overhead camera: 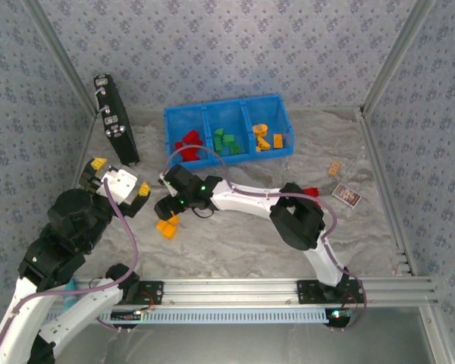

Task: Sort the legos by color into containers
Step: Pick up the lego from the middle-left of the table.

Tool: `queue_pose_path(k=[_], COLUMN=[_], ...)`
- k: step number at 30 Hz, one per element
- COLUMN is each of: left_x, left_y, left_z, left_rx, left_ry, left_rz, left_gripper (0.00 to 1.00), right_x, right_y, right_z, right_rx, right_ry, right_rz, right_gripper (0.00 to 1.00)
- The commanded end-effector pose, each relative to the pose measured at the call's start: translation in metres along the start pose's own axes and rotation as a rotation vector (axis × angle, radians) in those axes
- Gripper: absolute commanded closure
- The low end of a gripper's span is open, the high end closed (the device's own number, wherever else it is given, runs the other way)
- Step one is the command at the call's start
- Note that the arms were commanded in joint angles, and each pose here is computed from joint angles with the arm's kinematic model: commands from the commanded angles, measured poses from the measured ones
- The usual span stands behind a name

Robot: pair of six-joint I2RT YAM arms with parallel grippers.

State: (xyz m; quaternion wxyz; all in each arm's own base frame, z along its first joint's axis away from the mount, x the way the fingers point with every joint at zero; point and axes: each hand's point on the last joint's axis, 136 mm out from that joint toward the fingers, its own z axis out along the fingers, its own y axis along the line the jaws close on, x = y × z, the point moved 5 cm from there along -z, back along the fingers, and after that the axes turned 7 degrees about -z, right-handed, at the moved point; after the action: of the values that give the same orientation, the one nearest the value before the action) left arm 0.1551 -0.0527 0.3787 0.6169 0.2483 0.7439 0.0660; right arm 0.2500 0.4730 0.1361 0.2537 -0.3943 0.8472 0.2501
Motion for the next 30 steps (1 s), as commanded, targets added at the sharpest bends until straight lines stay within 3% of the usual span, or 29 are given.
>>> queue_pose_path(k=[1,23,30], left_x=[-0.009,-0.009,-0.008], left_y=[0.002,0.003,0.003], left_z=[-0.003,-0.004,-0.003], left_rx=[-0.003,-0.005,-0.008], left_ry=[-0.046,-0.045,-0.039], left_rz=[-0.016,-0.016,-0.011], left_gripper=[0.00,0.00,0.00], right_x=[0.020,0.041,0.042], right_y=[0.002,-0.011,-0.022], right_z=[0.014,0.042,0.035], right_rx=[0.042,0.138,0.169], right_ry=[0.091,0.187,0.192], right_rz=[-0.021,-0.040,-0.036], right_gripper=[0.16,0.39,0.60])
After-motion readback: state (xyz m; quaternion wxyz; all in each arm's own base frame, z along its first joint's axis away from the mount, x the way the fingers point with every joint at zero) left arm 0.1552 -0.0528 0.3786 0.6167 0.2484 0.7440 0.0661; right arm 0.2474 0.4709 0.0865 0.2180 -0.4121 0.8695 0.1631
